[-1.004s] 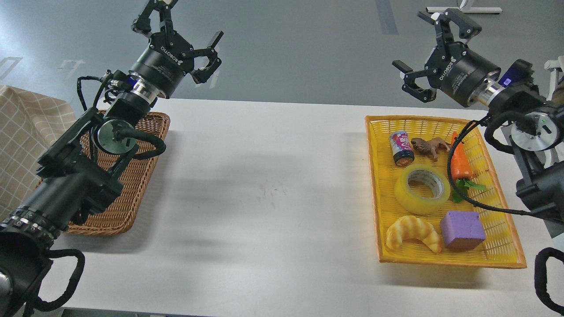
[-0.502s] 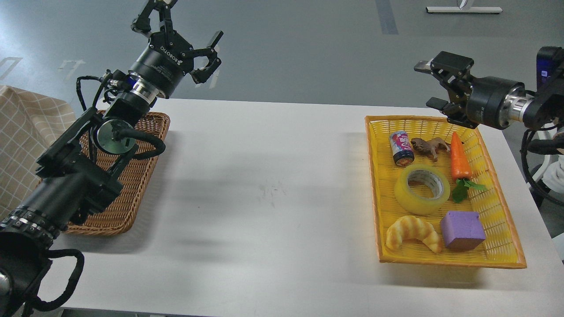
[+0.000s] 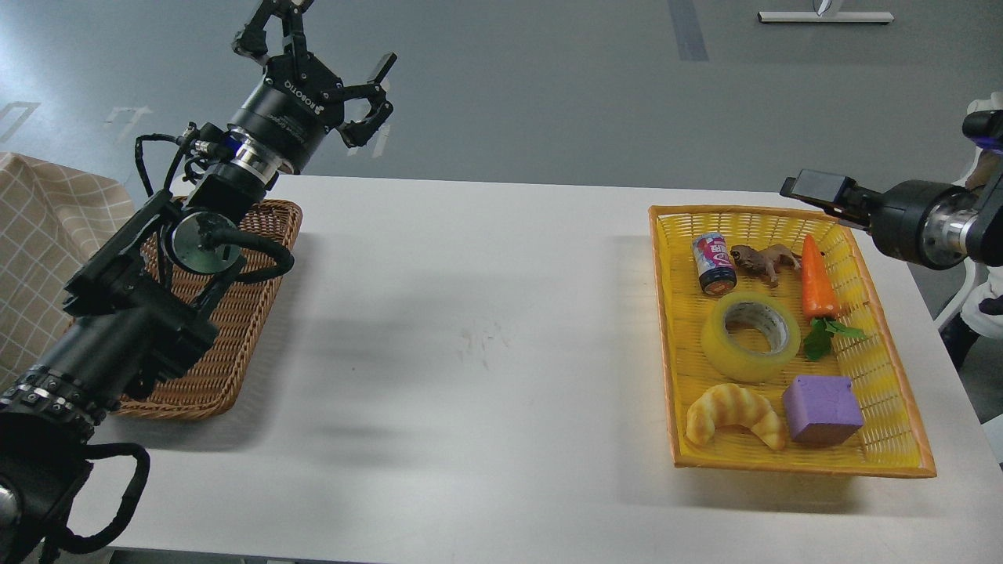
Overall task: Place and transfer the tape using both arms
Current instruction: 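Move the right gripper over the yellow tray toward the tape roll, then lower the right gripper into the yellow tape roll and close it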
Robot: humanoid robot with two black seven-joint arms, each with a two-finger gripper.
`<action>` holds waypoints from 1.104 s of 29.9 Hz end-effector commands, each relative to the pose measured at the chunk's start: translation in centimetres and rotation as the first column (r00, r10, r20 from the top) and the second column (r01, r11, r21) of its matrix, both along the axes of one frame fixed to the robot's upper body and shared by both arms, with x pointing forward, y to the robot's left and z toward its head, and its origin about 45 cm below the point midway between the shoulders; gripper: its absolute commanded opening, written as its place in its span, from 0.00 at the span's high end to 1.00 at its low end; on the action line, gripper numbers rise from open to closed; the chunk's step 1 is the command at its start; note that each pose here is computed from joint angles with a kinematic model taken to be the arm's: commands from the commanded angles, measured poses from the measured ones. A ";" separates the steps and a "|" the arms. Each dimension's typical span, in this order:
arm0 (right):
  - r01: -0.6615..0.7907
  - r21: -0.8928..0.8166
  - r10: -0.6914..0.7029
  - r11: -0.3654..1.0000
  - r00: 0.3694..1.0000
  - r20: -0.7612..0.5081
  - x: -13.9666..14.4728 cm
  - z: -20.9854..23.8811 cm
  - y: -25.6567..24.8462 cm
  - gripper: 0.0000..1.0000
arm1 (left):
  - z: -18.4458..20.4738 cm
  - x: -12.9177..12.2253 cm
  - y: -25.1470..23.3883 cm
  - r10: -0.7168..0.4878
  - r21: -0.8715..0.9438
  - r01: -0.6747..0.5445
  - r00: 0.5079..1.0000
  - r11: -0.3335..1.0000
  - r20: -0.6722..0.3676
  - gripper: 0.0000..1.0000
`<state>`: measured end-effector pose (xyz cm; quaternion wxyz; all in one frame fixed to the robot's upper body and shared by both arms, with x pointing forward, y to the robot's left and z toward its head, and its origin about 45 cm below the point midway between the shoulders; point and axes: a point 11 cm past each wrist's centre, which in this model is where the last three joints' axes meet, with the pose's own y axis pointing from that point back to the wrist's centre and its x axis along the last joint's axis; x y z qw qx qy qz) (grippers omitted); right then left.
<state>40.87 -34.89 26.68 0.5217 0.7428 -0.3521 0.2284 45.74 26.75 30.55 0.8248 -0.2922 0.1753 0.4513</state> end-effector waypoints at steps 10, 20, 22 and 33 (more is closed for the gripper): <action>-0.028 -0.122 0.026 0.992 1.000 -0.015 -1.3 -2.1 -0.7 0.01 | 0.1 0.0 0.1 0.002 -0.001 -0.002 1.000 1.000 0.003 0.02; -0.090 -0.151 0.081 0.984 0.995 -0.062 -2.2 -3.7 0.5 0.00 | 0.0 0.0 0.0 0.001 -0.002 -0.001 1.000 1.000 0.001 0.02; -0.091 -0.150 0.081 0.984 0.994 -0.069 -2.4 -4.0 0.4 0.00 | 0.0 0.0 0.1 0.002 -0.001 -0.002 1.000 1.000 0.002 0.02; -0.105 -0.181 0.085 0.978 0.989 -0.118 -3.4 -5.8 0.1 0.01 | 0.1 0.0 0.1 0.002 -0.002 -0.002 1.000 1.000 0.003 0.02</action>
